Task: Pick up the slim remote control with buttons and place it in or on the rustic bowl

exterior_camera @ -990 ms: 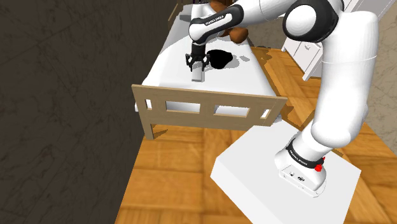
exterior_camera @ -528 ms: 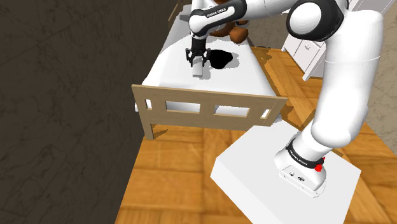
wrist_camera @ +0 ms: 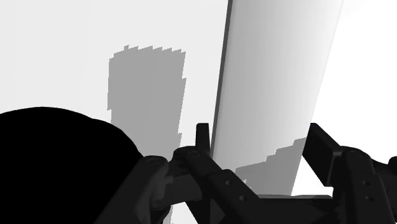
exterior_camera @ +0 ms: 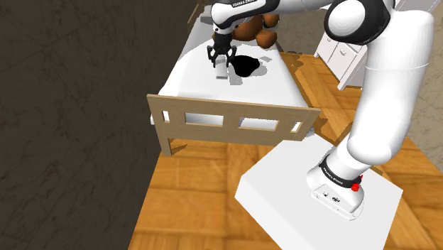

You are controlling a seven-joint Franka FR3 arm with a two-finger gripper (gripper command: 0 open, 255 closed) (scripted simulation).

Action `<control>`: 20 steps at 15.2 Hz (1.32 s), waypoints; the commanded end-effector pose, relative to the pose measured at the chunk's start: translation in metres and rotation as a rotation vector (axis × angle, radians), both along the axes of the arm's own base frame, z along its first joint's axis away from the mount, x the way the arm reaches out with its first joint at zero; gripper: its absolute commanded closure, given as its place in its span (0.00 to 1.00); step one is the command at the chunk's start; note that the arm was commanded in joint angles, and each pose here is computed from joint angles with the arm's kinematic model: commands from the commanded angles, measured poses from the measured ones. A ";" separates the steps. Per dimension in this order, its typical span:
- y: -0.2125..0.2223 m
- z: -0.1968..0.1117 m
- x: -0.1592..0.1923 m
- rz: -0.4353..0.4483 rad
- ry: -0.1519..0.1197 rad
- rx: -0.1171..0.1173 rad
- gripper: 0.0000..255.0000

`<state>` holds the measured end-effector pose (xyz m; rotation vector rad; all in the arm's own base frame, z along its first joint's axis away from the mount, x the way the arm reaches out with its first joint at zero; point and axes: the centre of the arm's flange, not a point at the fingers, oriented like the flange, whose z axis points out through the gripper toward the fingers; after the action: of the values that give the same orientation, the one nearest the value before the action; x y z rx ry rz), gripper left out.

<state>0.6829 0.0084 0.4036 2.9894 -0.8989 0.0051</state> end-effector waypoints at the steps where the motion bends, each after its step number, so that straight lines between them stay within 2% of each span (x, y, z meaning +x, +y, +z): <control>1: -0.001 0.011 0.000 0.000 0.000 0.000 1.00; 18: -0.001 0.099 0.000 0.000 0.000 0.000 1.00; 20: -0.028 0.100 -0.001 0.000 0.000 0.000 1.00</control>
<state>0.6820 -0.0108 0.5018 2.9893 -0.8994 0.0054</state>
